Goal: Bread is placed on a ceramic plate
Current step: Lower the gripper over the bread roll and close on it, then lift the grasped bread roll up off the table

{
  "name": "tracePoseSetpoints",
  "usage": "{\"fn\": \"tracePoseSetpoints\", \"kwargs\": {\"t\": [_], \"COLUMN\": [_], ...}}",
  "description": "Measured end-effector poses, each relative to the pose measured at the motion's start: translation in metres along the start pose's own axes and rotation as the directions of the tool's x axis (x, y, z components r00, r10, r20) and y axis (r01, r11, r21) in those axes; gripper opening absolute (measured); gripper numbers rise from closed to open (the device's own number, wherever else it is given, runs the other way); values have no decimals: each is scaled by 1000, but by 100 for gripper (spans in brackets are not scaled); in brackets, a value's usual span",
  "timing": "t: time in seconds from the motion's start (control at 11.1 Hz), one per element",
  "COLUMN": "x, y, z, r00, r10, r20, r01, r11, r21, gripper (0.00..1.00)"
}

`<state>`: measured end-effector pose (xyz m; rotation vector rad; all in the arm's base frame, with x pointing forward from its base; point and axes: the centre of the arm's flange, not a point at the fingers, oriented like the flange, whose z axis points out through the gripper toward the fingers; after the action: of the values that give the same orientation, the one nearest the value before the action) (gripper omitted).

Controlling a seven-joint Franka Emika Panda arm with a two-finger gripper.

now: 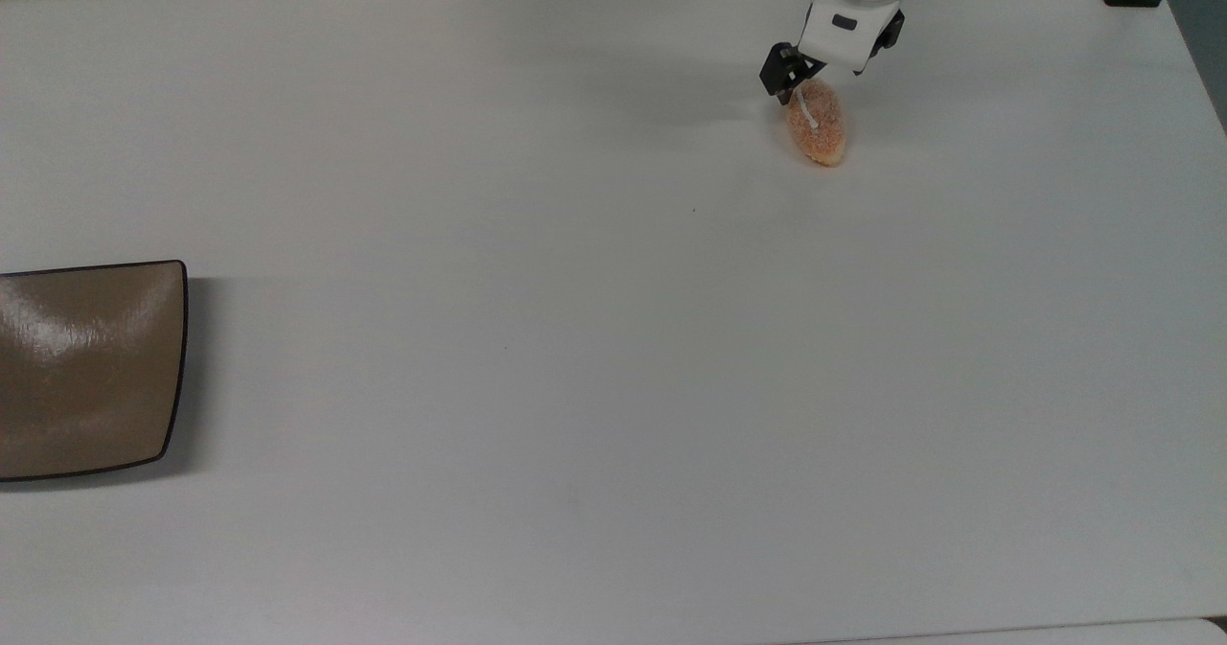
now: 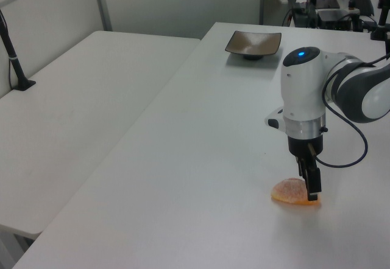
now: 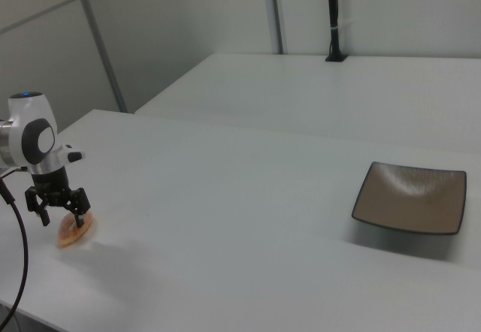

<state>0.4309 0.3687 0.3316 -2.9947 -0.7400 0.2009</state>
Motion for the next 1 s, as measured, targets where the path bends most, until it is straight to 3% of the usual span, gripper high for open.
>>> {"fn": "tracePoseSetpoints", "kwargs": {"t": [0.45,0.63,0.72,0.9,1.0], "x": [9,10,10,10,11], "y": [3,3,4,4,4], "z": [21,26,25,25,24], "r00": [1000,1000,1000,1000,1000], "r10": [-15,-17,-21,-23,-23], "r20": [-19,-16,-17,-19,-20], "r01": [14,16,20,22,22], "r11": [999,999,999,999,999], "r21": [-31,-38,-44,-48,-48], "gripper": [100,93,87,53,44]}}
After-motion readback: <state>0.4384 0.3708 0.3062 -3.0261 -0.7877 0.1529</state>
